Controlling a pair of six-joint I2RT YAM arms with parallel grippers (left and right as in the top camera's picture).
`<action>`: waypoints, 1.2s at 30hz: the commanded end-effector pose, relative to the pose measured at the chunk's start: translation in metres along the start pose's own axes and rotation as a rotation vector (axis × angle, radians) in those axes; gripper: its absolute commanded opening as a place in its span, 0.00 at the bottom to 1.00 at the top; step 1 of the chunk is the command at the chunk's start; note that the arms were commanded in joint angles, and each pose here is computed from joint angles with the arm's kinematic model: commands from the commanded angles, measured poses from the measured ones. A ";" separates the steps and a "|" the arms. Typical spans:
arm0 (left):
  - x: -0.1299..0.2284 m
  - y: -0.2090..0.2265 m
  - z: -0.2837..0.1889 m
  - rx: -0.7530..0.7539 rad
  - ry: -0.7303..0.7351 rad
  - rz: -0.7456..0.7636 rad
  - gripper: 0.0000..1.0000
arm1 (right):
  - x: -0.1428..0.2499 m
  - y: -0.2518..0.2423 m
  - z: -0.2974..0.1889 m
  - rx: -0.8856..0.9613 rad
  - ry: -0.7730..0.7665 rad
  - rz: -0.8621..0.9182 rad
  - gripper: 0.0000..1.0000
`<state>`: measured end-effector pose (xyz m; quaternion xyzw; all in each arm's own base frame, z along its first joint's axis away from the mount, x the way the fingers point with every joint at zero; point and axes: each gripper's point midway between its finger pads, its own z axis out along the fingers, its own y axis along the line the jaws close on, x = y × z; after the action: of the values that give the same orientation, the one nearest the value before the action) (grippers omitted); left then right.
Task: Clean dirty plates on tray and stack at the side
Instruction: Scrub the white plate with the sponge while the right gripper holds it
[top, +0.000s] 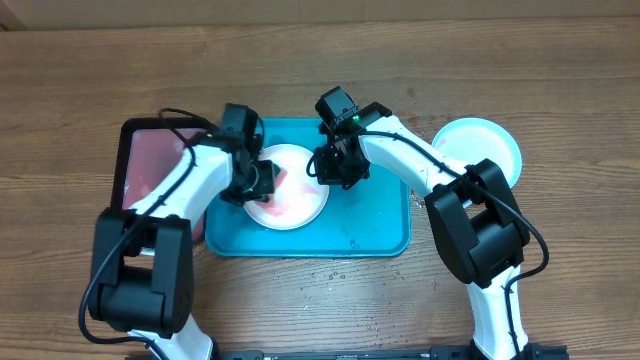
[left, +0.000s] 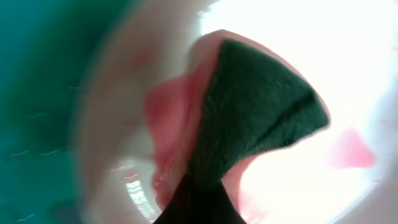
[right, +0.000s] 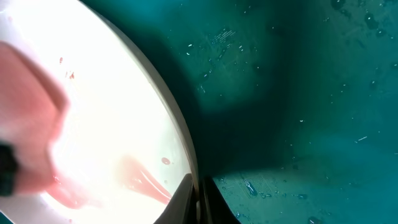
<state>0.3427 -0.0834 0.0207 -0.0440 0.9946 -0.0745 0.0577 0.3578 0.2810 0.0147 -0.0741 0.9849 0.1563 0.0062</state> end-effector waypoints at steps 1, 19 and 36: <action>-0.022 -0.003 -0.018 0.023 -0.037 0.060 0.04 | 0.002 -0.001 0.005 0.006 0.010 0.007 0.04; -0.030 -0.044 0.012 -0.007 -0.064 0.098 0.04 | 0.002 -0.001 0.005 0.006 0.010 0.007 0.04; -0.036 0.005 -0.050 -0.003 -0.113 0.000 0.04 | 0.002 -0.001 0.005 0.005 0.010 0.007 0.04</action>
<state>0.3632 -0.0708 0.0305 -0.0635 0.9948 -0.0593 0.0531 0.3574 0.2819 0.0147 -0.0745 0.9845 0.1589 0.0050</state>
